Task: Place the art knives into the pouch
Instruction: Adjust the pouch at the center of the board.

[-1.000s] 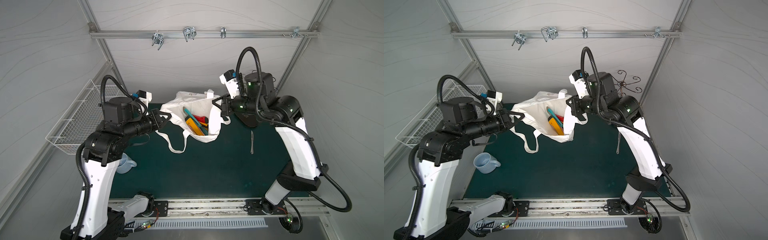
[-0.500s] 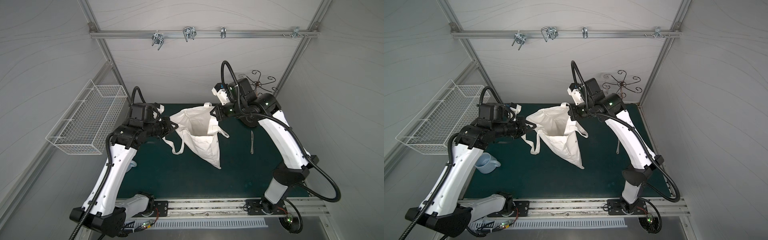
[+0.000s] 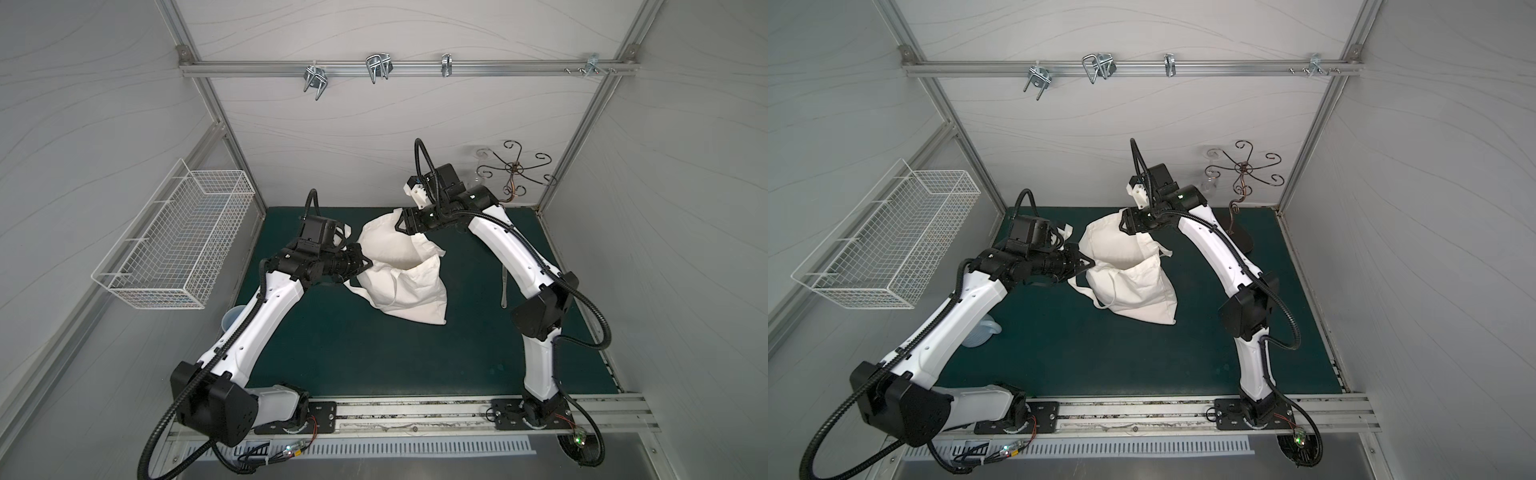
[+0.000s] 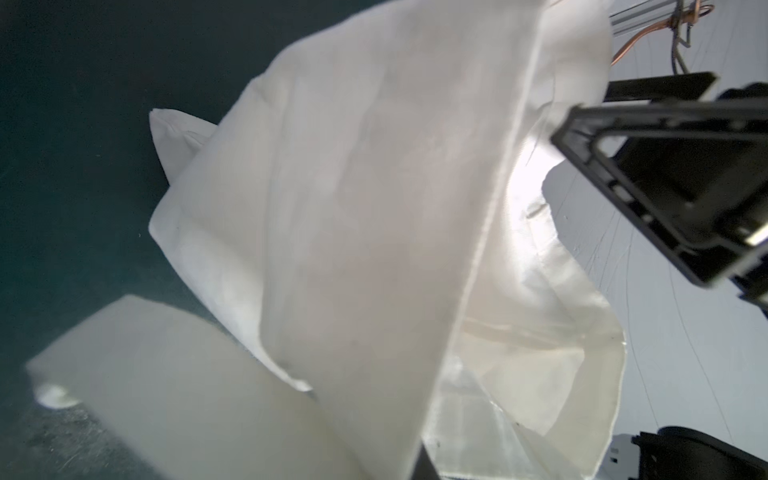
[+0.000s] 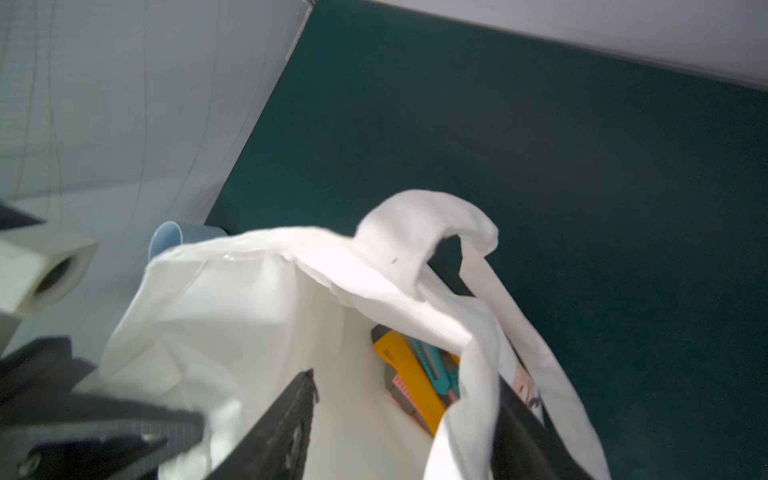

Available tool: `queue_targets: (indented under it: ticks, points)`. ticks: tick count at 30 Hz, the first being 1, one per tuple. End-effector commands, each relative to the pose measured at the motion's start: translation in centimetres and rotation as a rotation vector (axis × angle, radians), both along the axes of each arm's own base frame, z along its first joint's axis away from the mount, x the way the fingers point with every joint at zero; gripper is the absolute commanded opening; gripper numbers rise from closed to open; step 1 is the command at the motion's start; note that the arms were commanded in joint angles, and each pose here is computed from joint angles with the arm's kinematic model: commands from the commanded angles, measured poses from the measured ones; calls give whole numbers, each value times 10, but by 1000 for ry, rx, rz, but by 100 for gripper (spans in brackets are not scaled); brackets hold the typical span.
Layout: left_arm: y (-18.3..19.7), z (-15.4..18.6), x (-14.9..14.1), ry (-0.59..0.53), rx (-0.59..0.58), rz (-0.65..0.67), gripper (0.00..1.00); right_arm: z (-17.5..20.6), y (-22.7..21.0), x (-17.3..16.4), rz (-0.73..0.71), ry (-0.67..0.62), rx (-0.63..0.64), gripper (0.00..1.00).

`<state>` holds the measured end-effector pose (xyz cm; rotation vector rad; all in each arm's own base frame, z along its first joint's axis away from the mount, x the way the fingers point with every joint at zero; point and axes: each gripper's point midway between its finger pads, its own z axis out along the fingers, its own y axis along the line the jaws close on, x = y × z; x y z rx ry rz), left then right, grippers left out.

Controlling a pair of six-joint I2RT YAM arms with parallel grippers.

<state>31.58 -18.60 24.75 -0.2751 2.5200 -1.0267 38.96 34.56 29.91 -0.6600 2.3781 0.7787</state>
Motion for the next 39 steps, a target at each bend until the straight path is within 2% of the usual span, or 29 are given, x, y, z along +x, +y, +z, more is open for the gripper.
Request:
queue_targets:
  ticks: [1, 2, 5, 6, 15, 16, 21, 25, 28, 30, 33, 34, 39]
  points:
    - [-5, 2, 20, -55, -3, 20, 0, 58, -21, 0, -5, -131, 109, 79]
    - [-6, 0, 23, -53, -3, 17, 0, 65, -27, -3, -13, -146, 118, 85]
    - [-7, -5, 27, -47, 6, 13, 0, 74, -41, -14, -27, -181, 112, 92]
    - [-8, -5, 28, -47, 9, 11, 0, 74, -46, -20, -29, -185, 111, 99]
    - [-7, -5, 30, -48, 27, -1, 0, 54, -81, -76, -40, -193, 128, 99]
    - [-7, -5, 29, -49, 29, -2, 0, 49, -82, -81, -34, -181, 133, 96]
    - [-7, -4, 28, -51, 32, -5, 0, 20, -79, -100, 11, -147, 133, 90]
    - [-7, -5, 27, -47, 27, -6, 0, 1, -57, -101, 80, -110, 163, 87]
    - [-5, -4, 25, -50, 32, -3, 0, -7, -31, -105, 159, -107, 194, 80]
    - [-5, -1, 24, -53, 31, -3, 0, -11, -19, -104, 199, -151, 189, 60]
    - [-3, 2, 22, -58, 36, -2, 0, -4, -14, -95, 216, -253, 209, 11]
    - [-2, 5, 20, -61, 39, -1, 0, 0, -16, -94, 208, -266, 211, 0]
    - [7, 18, 9, -76, 66, 20, 0, 29, -28, -115, 233, -288, 218, 0]
